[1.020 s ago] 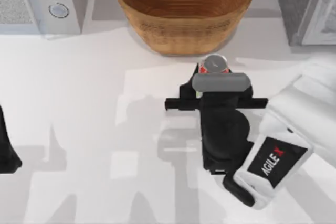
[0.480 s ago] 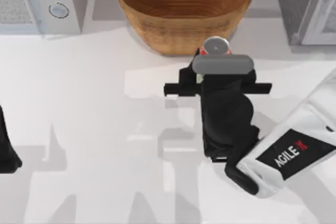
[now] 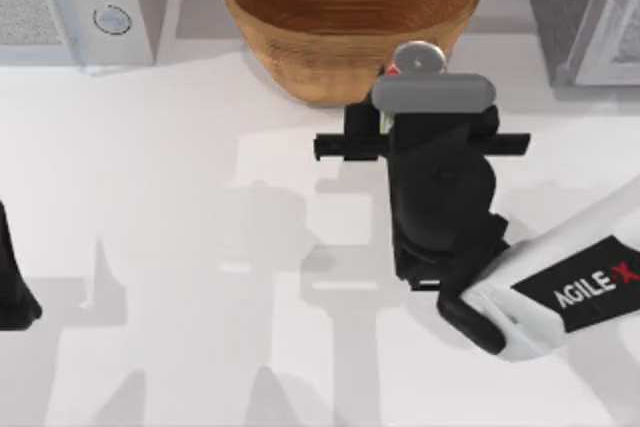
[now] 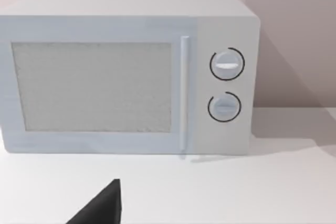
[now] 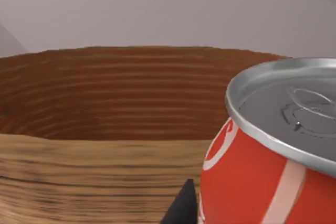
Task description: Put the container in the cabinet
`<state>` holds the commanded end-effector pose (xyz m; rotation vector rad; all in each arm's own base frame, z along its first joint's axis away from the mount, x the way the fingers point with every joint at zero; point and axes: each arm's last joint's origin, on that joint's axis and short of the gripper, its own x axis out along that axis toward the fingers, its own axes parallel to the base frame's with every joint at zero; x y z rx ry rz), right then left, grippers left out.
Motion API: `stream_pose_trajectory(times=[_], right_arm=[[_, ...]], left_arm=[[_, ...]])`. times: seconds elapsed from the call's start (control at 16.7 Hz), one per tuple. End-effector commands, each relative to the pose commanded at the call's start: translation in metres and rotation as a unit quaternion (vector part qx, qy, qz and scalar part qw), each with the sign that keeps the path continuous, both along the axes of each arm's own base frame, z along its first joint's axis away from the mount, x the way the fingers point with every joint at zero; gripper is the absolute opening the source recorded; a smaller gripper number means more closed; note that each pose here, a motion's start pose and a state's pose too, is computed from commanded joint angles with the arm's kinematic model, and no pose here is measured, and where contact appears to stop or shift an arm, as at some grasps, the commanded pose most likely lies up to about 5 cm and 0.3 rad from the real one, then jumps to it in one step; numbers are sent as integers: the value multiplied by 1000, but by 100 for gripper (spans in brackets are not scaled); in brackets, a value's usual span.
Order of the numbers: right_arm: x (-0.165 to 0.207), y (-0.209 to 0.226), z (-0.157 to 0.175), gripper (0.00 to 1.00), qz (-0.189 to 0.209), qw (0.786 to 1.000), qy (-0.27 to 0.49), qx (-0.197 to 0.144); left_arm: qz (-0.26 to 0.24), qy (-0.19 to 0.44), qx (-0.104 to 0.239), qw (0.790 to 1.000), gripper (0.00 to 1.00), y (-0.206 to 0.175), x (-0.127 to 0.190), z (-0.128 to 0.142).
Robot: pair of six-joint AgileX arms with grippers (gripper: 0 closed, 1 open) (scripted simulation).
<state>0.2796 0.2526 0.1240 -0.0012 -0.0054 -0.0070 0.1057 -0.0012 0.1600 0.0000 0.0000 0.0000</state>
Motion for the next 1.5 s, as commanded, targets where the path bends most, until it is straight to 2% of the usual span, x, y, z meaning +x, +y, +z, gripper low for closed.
stream_pose_trajectory(times=[0.54,0.9,1.02,1.26,1.5], right_arm=[[-6,-5,36,0,0,1000,0,0],[-5,-5,36,0,-1,1000,0,1],[-4,-9,45,0,-1,1000,-7,11],[-5,-41,79,0,0,999,-23,28],[-21,-96,109,0,-2,999,-23,23]], left_arm=[[0,0,0,1000,100,0,0,0],[0,0,0,1000,100,0,0,0],[0,0,0,1000,100,0,0,0],[0,0,0,1000,100,0,0,0],[0,0,0,1000,100,0,0,0]])
